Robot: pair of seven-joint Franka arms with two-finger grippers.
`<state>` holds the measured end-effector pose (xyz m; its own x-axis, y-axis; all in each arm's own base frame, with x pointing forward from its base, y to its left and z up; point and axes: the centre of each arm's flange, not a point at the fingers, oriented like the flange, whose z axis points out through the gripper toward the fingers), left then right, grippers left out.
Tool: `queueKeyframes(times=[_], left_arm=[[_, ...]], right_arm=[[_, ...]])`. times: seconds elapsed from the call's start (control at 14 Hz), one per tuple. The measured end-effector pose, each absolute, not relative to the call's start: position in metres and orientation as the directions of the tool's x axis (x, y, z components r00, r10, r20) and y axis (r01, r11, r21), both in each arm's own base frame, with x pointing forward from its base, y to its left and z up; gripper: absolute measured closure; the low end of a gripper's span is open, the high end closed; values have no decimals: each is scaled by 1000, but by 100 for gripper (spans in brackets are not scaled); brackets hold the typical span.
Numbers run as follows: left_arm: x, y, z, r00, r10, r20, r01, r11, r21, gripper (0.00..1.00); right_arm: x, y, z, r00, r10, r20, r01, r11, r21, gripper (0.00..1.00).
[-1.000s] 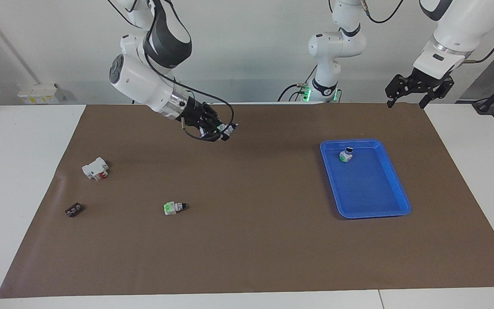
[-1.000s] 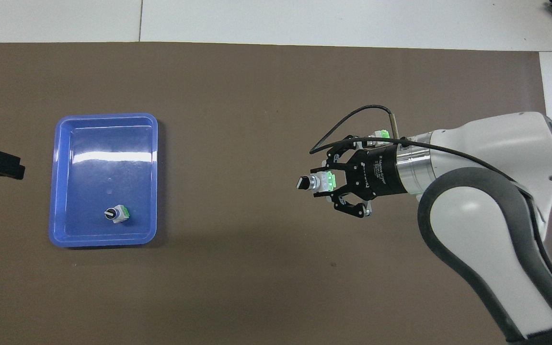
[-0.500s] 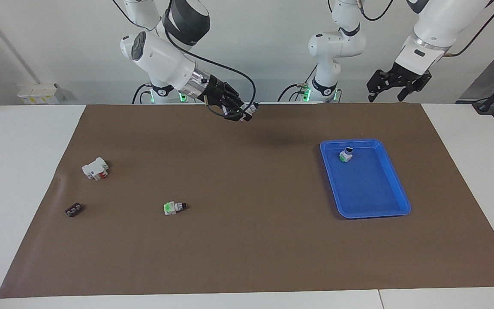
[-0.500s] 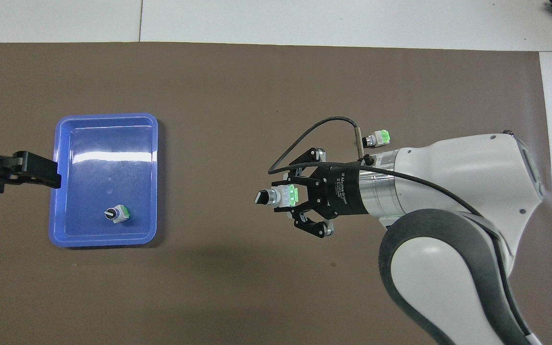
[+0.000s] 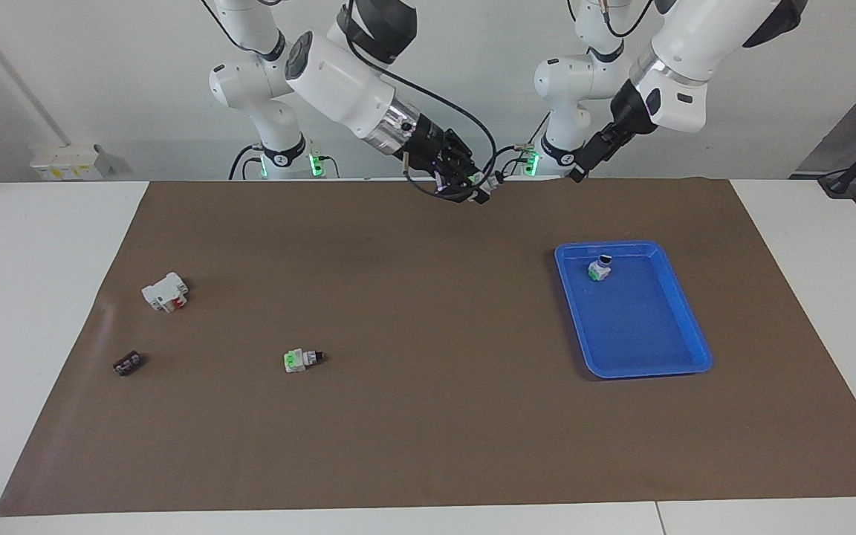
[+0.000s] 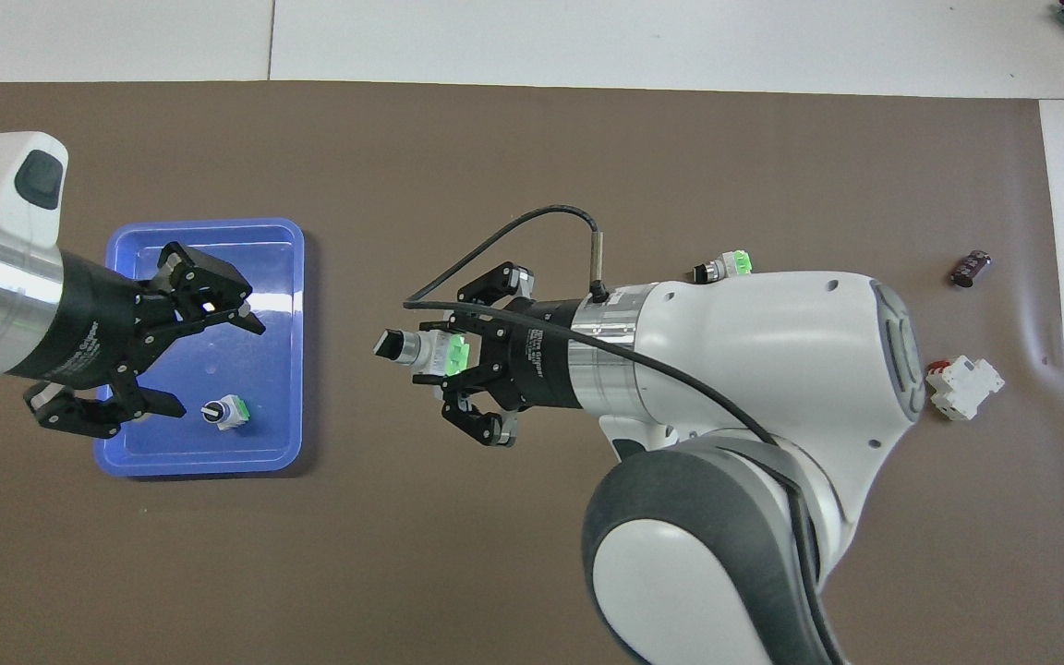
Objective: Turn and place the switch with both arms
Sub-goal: 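Bring the left gripper to the switch held by the right gripper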
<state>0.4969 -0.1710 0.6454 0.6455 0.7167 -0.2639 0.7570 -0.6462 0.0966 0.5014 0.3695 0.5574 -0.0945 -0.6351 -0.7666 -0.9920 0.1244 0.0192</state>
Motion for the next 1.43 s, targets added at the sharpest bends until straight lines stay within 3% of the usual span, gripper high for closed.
queueKeyframes(times=[0.36,0.64,0.93,1.14,1.43], left_arm=[[502,-198,654,106,922,-371,994,-99,39,4],[511,-189,660,-287,837,-466,958,261,-121,3],[521,-167,650,-562,683,-467,827,483,-289,4],[525,-147,633,-674,581,-456,738,548,-393,4],[509,-161,624,-691,569,-446,723,532,-441,4]], right_arm=[[501,384,557,-104,-631,-769,-992,120,35,58],[499,385,556,-102,-632,-768,-993,116,36,58],[499,386,556,-103,-632,-768,-993,116,37,58],[499,386,555,-103,-634,-767,-993,112,42,58],[497,386,553,-112,-636,-763,-993,94,67,58]])
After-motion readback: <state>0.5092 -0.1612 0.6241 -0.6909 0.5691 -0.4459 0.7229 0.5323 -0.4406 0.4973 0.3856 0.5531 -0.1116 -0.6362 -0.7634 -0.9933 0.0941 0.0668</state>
